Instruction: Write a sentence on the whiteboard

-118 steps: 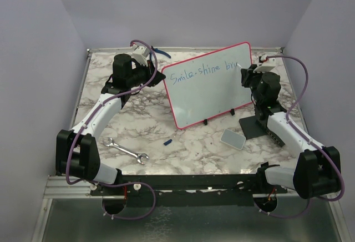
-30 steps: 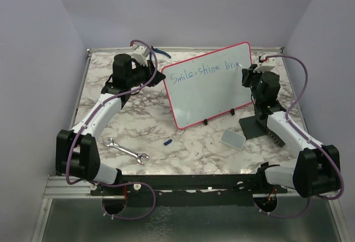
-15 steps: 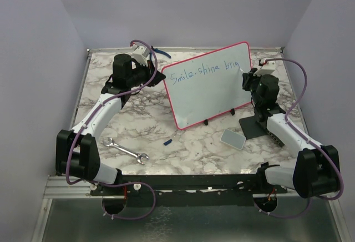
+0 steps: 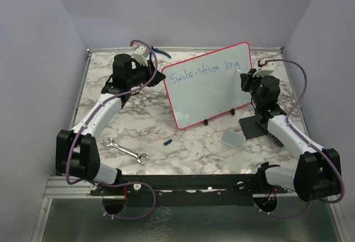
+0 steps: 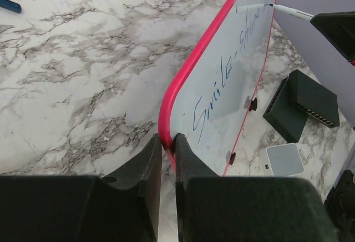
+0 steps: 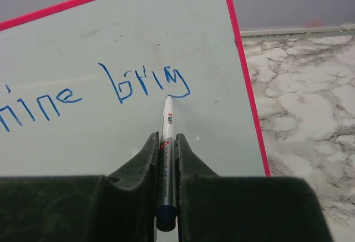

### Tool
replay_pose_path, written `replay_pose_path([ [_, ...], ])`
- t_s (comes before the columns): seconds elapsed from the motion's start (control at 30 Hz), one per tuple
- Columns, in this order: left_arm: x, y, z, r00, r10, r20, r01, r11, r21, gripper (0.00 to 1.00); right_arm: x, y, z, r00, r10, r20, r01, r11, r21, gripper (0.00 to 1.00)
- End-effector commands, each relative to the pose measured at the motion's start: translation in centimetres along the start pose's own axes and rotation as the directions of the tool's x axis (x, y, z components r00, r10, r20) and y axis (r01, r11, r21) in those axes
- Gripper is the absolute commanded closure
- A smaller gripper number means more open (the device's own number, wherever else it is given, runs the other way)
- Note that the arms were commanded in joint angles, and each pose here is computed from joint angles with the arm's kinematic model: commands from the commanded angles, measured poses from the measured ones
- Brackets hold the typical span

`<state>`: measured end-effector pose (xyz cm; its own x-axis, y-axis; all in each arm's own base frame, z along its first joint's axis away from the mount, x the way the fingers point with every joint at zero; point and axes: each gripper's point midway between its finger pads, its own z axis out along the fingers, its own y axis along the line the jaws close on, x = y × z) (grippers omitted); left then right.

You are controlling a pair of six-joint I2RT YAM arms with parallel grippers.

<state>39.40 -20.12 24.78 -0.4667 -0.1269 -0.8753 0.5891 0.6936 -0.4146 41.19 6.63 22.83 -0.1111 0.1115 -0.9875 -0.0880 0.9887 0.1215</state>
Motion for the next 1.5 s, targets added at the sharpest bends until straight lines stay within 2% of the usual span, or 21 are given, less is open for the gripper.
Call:
replay_pose_path([
  [0.0, -1.4, -0.8, -0.8, 0.997, 0.06, 0.046, -0.061, 0.998, 0.017, 1.0, -0.1, 0.1, -0.6, 1.0, -0.002, 0.009, 0.002, 1.0, -0.015, 0.99],
  [0.23, -0.9, -0.1, -0.5, 0.998, 0.061, 0.03, -0.061, 0.998, 0.0, 1.0, -2.7, -1.4, -2.9, 0.994, 0.031, 0.103, -0.039, 0.997, 0.071, 0.99],
  [0.3, -0.7, 0.0, -0.5, 0.998, 0.063, 0.026, -0.063, 0.998, -0.003, 1.0, -3.1, -1.8, -3.0, 0.995, 0.028, 0.097, -0.037, 0.995, 0.098, 0.99],
  [0.97, 0.0, 0.3, -0.3, 0.996, 0.087, -0.007, -0.087, 0.996, 0.007, 1.0, -6.3, -0.1, 0.2, 0.991, 0.044, 0.125, -0.04, 0.999, -0.03, 0.99],
  [1.47, -0.1, 0.2, -0.4, 0.995, 0.096, -0.005, -0.096, 0.995, 0.011, 1.0, -6.7, -0.3, 2.3, 0.992, 0.023, 0.124, -0.02, 0.999, -0.027, 0.99],
])
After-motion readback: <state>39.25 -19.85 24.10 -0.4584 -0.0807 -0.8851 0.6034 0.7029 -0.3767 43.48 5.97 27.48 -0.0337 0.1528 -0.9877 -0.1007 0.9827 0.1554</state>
